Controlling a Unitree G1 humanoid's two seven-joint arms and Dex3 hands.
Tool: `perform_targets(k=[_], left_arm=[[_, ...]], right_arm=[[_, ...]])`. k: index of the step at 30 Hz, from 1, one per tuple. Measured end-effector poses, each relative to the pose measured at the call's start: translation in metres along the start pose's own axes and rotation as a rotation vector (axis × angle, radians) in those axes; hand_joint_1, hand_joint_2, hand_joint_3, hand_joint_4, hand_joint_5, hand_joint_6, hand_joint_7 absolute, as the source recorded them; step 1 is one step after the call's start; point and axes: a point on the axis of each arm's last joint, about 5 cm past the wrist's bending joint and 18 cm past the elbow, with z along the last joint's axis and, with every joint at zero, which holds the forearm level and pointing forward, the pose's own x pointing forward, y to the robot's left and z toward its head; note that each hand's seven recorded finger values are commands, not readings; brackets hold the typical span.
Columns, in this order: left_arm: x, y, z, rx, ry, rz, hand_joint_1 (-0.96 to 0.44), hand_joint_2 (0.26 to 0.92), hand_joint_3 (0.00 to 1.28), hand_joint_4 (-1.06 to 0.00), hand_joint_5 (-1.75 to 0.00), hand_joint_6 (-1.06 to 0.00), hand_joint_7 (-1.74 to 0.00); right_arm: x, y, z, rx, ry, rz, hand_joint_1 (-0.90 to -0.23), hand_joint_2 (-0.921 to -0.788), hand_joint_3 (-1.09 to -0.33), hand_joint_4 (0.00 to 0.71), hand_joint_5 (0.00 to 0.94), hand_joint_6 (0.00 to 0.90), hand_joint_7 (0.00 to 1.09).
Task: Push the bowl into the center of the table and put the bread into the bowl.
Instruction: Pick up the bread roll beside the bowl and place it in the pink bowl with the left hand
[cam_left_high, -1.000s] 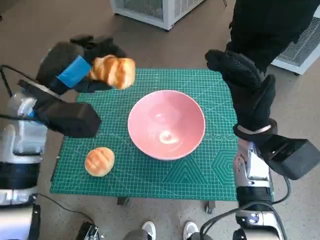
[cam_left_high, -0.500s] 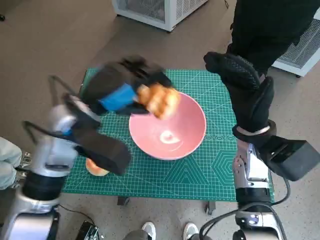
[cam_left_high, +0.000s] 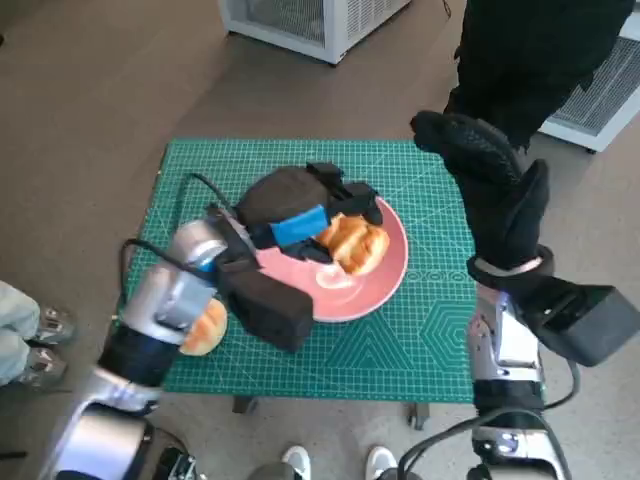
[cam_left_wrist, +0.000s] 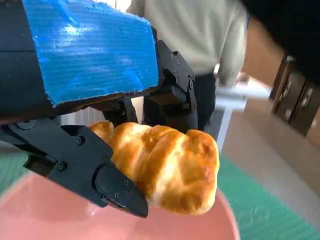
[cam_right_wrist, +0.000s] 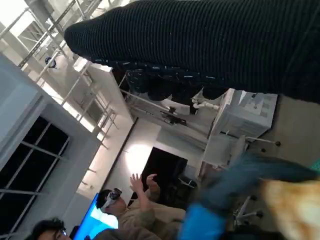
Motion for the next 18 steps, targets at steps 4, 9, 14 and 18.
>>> perform_targets(k=[4,9,14,18], left_arm=[[0.0,-0.008,-0.008,-0.035,0.055,-0.066,-0.18,0.769,0.02,-0.24,-0.08,-0.31,-0.14],[-0.001,-0.008,-0.011,-0.049,0.083,-0.119,-0.26,0.758,0.0,-0.16,-0.01,-0.29,-0.05],[-0.002,-0.004,-0.009,-0.044,0.068,-0.114,-0.3,0.758,0.0,-0.14,0.0,-0.28,-0.02],[-0.005,0.002,-0.007,-0.021,0.051,-0.093,-0.32,0.758,0.0,-0.13,0.0,-0.27,-0.02]], right_arm=[[-0.001,0.0,0.001,-0.007,-0.004,-0.007,-0.731,-0.921,-0.708,0.225,0.003,0.1,0.57],[-0.0036,-0.001,0.002,-0.012,-0.002,-0.023,-0.735,-0.921,-0.707,0.227,0.003,0.104,0.56],[-0.0037,-0.001,0.002,-0.017,0.001,-0.031,-0.735,-0.921,-0.707,0.226,0.003,0.107,0.56],[-0.0036,-0.001,0.002,-0.021,0.004,-0.029,-0.733,-0.921,-0.707,0.225,0.002,0.108,0.55]])
